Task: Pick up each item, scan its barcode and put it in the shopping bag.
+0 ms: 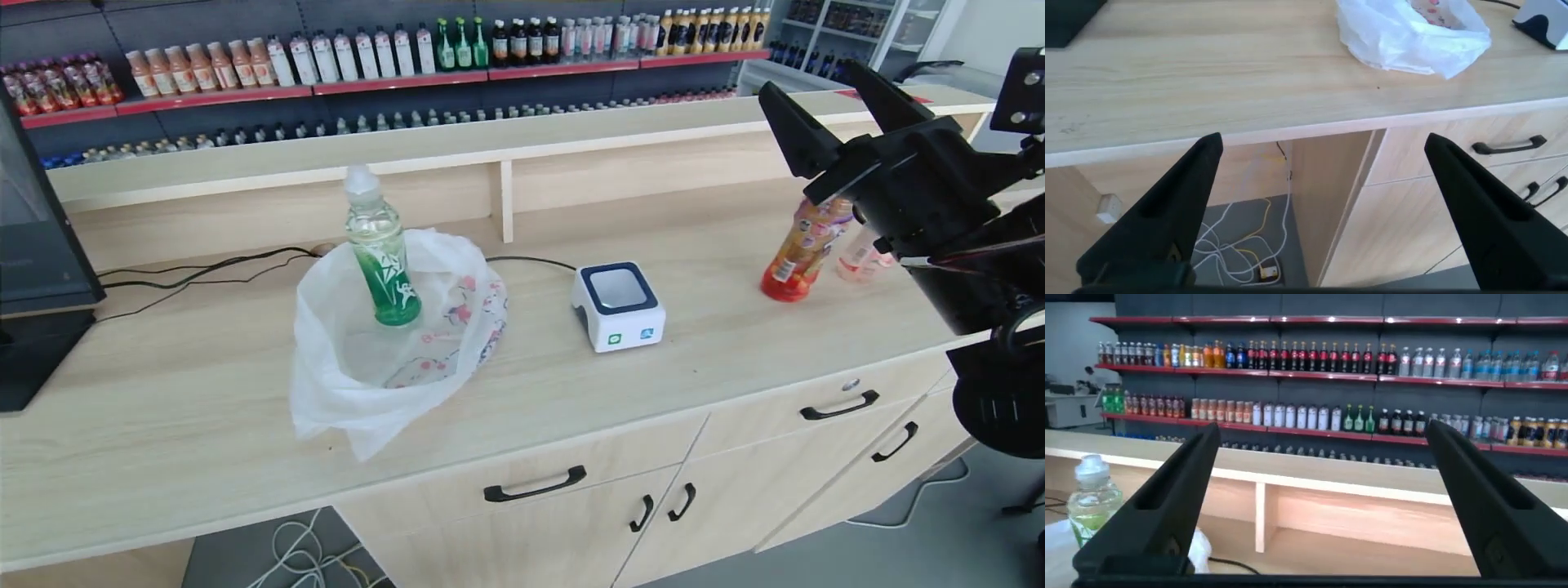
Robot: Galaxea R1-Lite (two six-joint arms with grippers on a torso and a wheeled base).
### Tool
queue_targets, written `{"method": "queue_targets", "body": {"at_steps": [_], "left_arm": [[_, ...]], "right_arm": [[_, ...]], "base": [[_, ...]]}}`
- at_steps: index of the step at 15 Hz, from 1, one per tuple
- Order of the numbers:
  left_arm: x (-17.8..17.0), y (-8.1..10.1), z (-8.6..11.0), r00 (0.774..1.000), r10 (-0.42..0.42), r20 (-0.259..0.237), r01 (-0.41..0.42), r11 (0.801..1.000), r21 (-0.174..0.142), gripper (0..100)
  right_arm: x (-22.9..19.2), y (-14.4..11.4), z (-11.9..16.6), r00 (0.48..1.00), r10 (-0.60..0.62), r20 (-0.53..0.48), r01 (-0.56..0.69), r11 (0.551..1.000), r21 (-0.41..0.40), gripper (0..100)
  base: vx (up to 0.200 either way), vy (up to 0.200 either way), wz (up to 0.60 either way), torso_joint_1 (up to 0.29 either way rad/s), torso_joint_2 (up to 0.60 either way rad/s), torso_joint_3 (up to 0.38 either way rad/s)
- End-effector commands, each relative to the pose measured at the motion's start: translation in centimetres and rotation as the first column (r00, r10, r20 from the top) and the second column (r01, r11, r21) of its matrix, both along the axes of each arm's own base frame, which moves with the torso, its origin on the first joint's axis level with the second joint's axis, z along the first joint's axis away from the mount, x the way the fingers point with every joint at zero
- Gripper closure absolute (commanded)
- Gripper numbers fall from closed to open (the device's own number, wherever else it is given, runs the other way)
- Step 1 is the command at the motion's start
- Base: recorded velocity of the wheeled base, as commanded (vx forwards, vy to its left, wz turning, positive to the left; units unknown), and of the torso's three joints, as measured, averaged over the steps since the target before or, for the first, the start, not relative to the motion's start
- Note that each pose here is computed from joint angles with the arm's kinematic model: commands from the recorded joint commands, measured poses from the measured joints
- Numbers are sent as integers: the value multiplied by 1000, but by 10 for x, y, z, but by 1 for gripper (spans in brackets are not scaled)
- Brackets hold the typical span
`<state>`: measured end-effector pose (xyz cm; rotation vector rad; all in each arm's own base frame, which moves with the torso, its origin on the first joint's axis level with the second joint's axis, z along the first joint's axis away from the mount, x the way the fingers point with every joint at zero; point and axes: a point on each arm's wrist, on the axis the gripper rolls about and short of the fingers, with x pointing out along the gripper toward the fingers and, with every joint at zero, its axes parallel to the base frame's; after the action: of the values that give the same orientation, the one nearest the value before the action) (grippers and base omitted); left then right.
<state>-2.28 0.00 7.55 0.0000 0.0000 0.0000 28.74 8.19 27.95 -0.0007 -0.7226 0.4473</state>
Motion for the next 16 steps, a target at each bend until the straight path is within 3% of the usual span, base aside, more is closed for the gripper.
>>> {"method": "queue_targets", "body": {"at_steps": [1, 5, 9, 16], "left_arm": [[0, 0, 0, 1000, 3, 0, -3, 1000, -3, 0], [0, 0, 0, 1000, 2, -2, -2, 1000, -2, 0], [0, 0, 0, 1000, 3, -2, -3, 1000, -3, 0], [0, 0, 0, 1000, 3, -2, -3, 1000, -3, 0]], "right_arm": [[3, 2, -4, 1000, 0, -10, 0, 1000, -6, 0], [7, -15, -8, 998, -62, -24, 61, 998, -15, 0], [10, -3, -18, 998, -24, -56, 22, 999, -24, 0], [15, -1, -23, 997, -22, -72, 20, 999, -29, 0]], "base": [[0, -200, 0, 2, -2, 2], [0, -200, 0, -1, 5, 4], [0, -200, 0, 1, 0, 2], [0, -200, 600, 2, 3, 2]]}}
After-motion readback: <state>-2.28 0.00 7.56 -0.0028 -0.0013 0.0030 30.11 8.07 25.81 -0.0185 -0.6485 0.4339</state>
